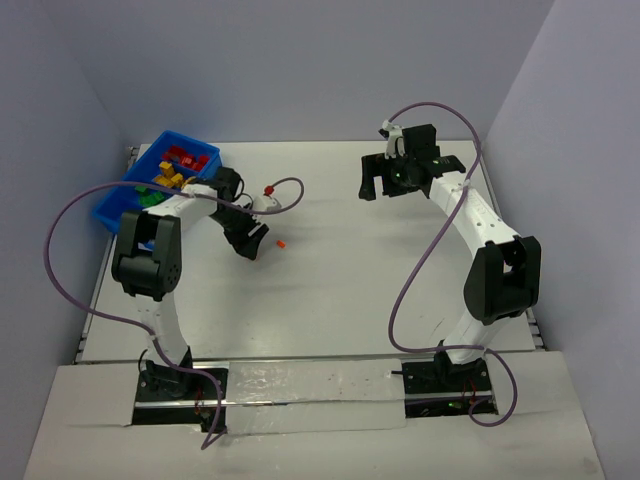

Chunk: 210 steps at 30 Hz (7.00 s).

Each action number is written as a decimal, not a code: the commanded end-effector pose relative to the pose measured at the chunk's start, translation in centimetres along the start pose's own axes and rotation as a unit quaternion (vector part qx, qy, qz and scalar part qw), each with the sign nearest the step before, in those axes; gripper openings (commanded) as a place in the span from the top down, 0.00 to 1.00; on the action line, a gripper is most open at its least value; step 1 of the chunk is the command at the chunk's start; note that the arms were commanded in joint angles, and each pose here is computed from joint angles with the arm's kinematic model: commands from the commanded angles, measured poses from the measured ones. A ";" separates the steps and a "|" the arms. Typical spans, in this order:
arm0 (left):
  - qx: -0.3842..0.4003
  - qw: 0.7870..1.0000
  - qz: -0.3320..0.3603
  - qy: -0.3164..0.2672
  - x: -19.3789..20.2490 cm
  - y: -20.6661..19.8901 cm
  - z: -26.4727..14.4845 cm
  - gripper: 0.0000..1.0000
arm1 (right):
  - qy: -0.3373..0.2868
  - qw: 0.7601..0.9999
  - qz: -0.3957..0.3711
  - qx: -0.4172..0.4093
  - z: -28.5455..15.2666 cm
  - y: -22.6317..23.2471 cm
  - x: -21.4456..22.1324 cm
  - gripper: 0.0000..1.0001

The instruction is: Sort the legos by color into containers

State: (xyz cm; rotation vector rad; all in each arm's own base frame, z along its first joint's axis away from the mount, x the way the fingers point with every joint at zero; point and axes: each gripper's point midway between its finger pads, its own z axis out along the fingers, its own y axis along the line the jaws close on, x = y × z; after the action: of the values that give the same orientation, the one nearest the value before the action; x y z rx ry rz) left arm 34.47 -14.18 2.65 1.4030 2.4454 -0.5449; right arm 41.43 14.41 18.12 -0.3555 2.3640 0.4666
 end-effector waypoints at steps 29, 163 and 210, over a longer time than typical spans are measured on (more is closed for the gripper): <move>-0.057 0.998 0.017 -0.010 -0.9 -0.1 -1.3 0.75 | -0.014 1.000 -0.015 0.000 -0.4 0.3 -1.5 0.00; -0.198 0.964 -0.161 -0.069 -8.2 -1.2 4.7 0.43 | 0.004 1.000 -0.006 0.000 -0.4 -0.2 -0.7 0.00; -0.232 0.903 -0.311 -0.184 7.1 14.0 -23.3 1.00 | 0.013 1.000 -0.012 -0.023 0.4 1.4 -0.7 0.00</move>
State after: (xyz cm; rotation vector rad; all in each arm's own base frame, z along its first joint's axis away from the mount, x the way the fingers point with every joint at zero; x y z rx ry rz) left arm 42.15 5.84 19.04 0.2731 2.4029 -0.2124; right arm 40.85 14.95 17.13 -0.3934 2.4152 0.4923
